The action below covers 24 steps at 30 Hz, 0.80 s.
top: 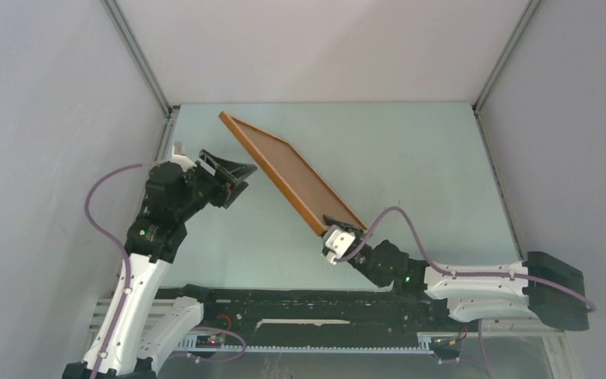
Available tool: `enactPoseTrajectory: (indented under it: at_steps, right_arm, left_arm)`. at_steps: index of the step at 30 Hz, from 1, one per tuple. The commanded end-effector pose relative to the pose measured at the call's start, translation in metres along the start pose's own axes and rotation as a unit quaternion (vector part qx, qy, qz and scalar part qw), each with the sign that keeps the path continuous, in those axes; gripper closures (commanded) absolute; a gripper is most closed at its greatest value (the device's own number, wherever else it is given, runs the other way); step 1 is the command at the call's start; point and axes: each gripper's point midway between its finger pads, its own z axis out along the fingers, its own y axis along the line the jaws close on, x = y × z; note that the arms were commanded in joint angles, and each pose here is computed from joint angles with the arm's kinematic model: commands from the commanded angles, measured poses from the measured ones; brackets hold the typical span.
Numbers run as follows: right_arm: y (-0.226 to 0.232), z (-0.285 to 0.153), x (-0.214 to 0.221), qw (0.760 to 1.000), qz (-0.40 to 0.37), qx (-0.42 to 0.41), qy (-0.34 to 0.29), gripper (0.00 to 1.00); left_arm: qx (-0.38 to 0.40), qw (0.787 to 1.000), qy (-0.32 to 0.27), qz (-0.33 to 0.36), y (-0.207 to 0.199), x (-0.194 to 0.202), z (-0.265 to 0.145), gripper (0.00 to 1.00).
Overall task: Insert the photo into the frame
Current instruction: Turn over the photo frame at the center of the board.
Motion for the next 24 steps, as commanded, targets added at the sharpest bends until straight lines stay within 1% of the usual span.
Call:
enactPoseTrajectory:
  at_steps: [1, 3, 5, 7, 9, 12, 14, 17, 21, 24]
  right_arm:
    - [-0.021, 0.004, -0.016, 0.988, 0.152, 0.007, -0.03, 1.0]
    - [-0.033, 0.004, -0.018, 0.981, 0.19, 0.004, -0.037, 1.0]
    - [-0.04, 0.003, -0.017, 0.971, 0.236, -0.017, -0.04, 1.0]
    - [-0.045, 0.001, -0.02, 0.953, 0.295, -0.059, -0.047, 1.0]
    - [-0.051, 0.002, -0.016, 0.939, 0.332, -0.082, -0.04, 1.0]
    - [-0.06, 0.003, -0.017, 0.917, 0.378, -0.121, -0.04, 1.0]
    - [-0.068, 0.005, -0.019, 0.901, 0.405, -0.146, -0.053, 1.0]
    - [-0.071, 0.01, -0.017, 0.886, 0.429, -0.172, -0.046, 1.0]
    - [-0.078, 0.014, -0.015, 0.862, 0.464, -0.197, -0.057, 1.0]
    - [-0.078, 0.021, -0.008, 0.842, 0.49, -0.222, -0.044, 1.0]
  left_arm:
    - [0.069, 0.988, -0.072, 0.12, -0.061, -0.027, -0.04, 0.28]
    - [0.065, 0.98, -0.105, 0.153, -0.07, -0.038, -0.055, 0.28]
    - [0.06, 0.972, -0.137, 0.181, -0.078, -0.048, -0.071, 0.28]
    - [0.052, 0.965, -0.162, 0.2, -0.082, -0.055, -0.084, 0.29]
    - [0.052, 0.959, -0.177, 0.214, -0.088, -0.06, -0.093, 0.29]
    - [0.052, 0.956, -0.182, 0.222, -0.089, -0.061, -0.097, 0.29]
    - [0.05, 0.957, -0.181, 0.222, -0.087, -0.061, -0.096, 0.29]
    - [0.05, 0.959, -0.175, 0.217, -0.084, -0.058, -0.093, 0.3]
    - [0.049, 0.96, -0.171, 0.214, -0.081, -0.056, -0.092, 0.3]
    - [0.05, 0.96, -0.171, 0.214, -0.081, -0.056, -0.093, 0.3]
